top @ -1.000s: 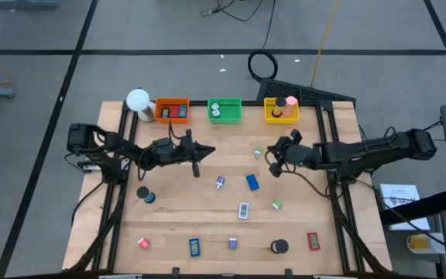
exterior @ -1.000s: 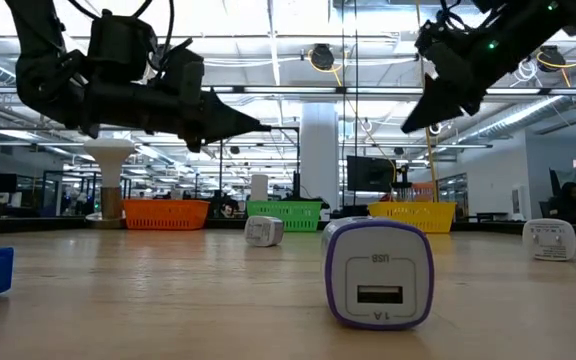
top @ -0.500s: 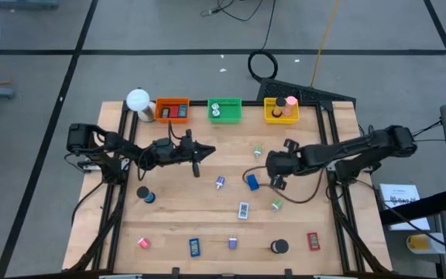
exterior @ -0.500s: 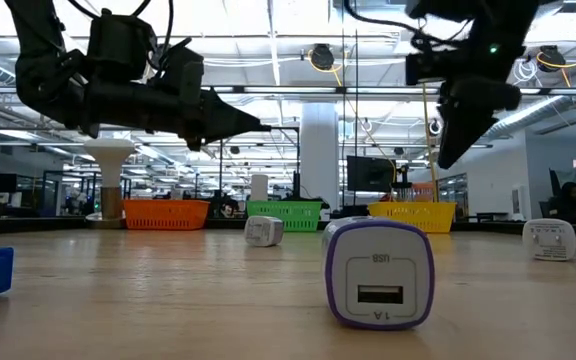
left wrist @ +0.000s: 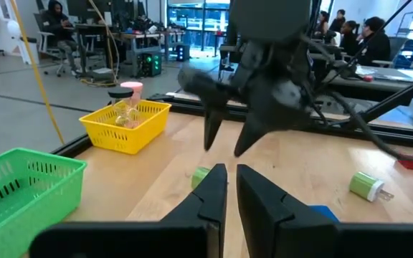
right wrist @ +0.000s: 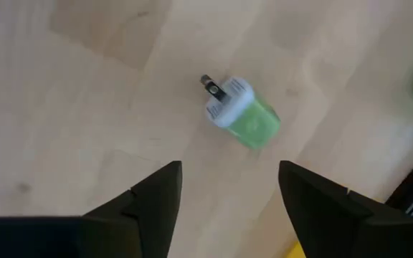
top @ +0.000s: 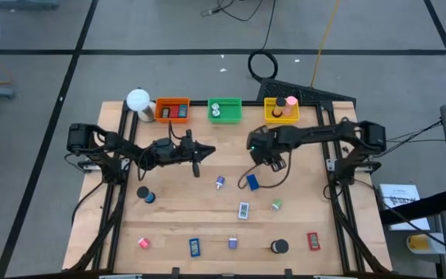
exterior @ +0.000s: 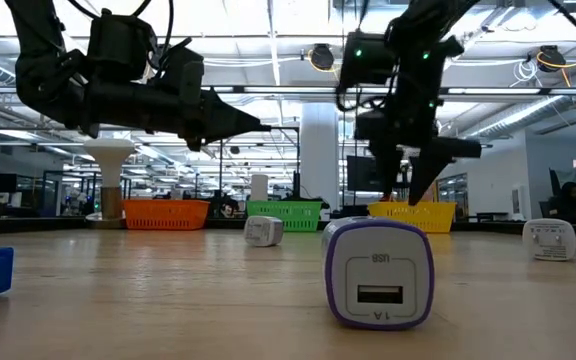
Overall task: Pick & Place Office items
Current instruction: Put the green charger adapter into the green basket
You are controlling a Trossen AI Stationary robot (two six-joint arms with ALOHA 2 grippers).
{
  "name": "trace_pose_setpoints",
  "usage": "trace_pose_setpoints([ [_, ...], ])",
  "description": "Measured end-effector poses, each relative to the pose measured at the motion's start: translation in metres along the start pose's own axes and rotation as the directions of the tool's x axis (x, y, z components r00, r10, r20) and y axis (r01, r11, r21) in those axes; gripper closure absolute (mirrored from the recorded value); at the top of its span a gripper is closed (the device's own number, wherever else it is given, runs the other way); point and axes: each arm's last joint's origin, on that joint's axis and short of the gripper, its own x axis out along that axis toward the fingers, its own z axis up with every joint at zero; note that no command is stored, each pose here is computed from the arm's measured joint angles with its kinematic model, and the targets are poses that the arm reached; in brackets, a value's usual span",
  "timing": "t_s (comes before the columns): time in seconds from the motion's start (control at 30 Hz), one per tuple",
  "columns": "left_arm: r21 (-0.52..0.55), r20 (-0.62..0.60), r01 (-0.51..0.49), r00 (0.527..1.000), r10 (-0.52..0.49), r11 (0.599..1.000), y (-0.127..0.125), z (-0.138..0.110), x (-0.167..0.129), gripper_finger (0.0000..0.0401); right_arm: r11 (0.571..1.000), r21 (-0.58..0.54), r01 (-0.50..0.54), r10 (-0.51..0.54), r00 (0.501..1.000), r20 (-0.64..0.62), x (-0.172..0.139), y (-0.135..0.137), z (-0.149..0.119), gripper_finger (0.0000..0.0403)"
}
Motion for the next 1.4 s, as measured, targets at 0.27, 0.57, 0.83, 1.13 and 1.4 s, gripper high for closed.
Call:
trace_pose_setpoints([
  [0.27,0.0,0.001,0.0,1.0,0.0,1.0,0.0,0.0,0.0,0.0364,0.963,-0.268,0.03,-0.04,0.999,-0.034,0.033,0.0,0.018,0.0182],
  [0.57,0.0,0.0,0.0,1.0,0.0,1.0,0.0,0.0,0.0,0.0364,0.957,-0.289,-0.033,0.025,0.999,-0.03,0.047,0.002,0.019,0.0221],
  [0.83,0.0,0.0,0.0,1.0,0.0,1.0,0.0,0.0,0.0,0.0364,0.977,-0.212,-0.009,0.007,1.0,-0.008,0.044,0.0,0.02,0.0277],
  [1.13,0.0,0.001,0.001,1.0,-0.001,1.0,0.0,0.0,0.0,0.0364,0.948,0.302,-0.097,-0.025,0.926,0.378,0.01,-0.025,0.011,0.0277],
  [1.4,0.0,-0.003,0.0,1.0,0.0,1.0,0.0,0.0,0.0,0.0364,0.828,0.538,-0.159,-0.315,0.662,0.68,0.048,-0.007,-0.001,0.0277],
])
